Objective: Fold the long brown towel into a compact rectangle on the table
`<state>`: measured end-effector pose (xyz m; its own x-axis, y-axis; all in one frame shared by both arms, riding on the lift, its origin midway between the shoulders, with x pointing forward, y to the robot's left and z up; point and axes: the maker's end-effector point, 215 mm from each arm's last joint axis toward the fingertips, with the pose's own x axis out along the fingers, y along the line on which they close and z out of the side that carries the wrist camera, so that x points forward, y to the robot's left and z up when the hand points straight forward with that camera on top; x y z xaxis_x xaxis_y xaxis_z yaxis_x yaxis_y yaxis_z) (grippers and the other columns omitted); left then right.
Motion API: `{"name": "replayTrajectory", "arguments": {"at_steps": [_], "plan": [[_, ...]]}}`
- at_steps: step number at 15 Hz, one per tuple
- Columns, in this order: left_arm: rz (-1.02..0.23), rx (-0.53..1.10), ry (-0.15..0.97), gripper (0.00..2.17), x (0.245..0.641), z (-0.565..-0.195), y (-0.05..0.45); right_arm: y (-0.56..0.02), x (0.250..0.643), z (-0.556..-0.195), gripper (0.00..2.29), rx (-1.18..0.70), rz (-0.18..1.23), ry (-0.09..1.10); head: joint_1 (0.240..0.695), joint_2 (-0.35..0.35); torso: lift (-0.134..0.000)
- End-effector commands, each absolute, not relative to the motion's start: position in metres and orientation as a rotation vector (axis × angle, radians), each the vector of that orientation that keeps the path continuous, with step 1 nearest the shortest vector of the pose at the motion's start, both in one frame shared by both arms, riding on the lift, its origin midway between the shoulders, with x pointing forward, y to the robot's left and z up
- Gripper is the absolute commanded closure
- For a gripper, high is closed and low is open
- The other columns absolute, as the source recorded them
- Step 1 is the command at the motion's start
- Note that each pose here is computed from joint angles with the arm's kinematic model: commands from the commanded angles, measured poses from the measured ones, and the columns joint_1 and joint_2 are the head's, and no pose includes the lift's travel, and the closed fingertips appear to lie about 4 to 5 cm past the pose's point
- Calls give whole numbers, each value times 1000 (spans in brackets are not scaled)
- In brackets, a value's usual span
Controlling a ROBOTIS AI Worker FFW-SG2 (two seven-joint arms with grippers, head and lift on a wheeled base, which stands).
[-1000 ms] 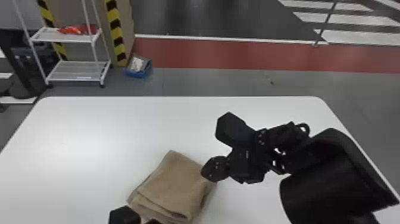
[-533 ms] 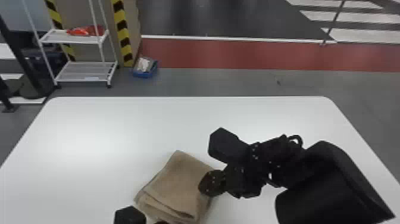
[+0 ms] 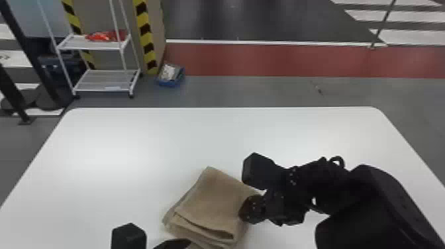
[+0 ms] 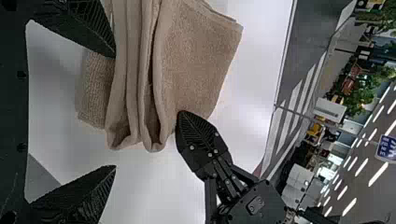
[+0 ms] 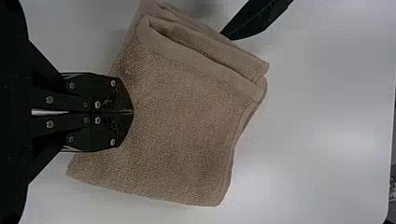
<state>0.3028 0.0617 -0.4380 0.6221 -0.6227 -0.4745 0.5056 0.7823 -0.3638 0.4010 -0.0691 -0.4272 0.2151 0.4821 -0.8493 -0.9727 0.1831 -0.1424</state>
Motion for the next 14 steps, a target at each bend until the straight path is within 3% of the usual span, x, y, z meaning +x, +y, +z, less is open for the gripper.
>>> {"name": "replayTrajectory", "arguments": {"at_steps": [1,10,14], "plan": [[-621,-224,610,29,308,-434,76,-74,409,-432,1713,-839,1158,762,695,-14,-125],[-554,-252,582,43,316,-422,117,-107,474,-431,1713,-918,973,769,695,21,-125],[-543,-249,573,70,321,-419,122,-109,490,-406,1713,-774,930,710,695,18,-125]]}}
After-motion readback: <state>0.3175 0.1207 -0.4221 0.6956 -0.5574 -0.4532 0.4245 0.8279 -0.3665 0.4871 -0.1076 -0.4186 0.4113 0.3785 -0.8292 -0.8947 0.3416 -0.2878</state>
